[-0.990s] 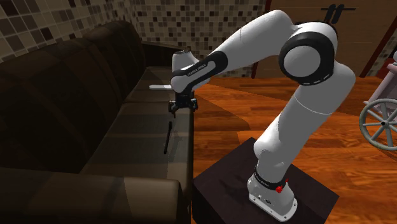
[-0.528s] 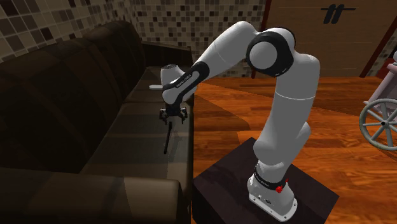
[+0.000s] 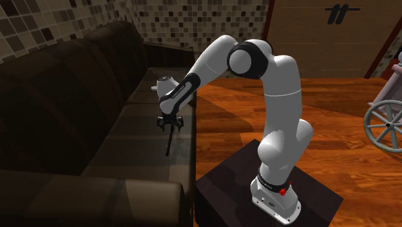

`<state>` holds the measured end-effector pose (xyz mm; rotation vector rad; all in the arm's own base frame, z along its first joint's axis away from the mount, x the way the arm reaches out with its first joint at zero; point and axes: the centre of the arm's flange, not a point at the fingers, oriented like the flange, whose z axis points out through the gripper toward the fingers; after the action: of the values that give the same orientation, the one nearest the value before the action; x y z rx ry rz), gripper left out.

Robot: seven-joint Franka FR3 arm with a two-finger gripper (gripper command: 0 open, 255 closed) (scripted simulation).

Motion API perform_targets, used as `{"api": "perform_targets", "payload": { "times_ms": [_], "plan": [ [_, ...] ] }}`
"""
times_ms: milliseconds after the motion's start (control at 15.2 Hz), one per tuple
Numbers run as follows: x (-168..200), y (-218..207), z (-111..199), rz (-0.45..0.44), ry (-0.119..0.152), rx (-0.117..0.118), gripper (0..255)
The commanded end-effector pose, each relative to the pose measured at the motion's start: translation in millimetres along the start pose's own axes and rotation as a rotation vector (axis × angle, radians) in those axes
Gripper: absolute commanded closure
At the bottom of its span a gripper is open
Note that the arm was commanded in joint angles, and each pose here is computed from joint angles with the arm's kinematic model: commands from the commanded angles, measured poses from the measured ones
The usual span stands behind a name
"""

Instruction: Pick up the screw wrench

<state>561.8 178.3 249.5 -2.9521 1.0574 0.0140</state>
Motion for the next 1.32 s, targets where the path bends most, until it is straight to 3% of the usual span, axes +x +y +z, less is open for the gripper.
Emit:
{"api": "perform_targets", "payload": {
  "times_ms": [0, 396, 462, 1056, 1254],
  "plan": [
    [1, -1, 10, 0.003, 0.000, 0.000, 0],
    [1, -1, 34, 0.003, 0.000, 0.000, 0],
    [2, -1, 35, 0.003, 0.000, 0.000, 255],
    [2, -1, 34, 0.003, 0.000, 0.000, 255],
    [1, -1, 19, 0.003, 0.000, 0.000, 255]
  ]
}}
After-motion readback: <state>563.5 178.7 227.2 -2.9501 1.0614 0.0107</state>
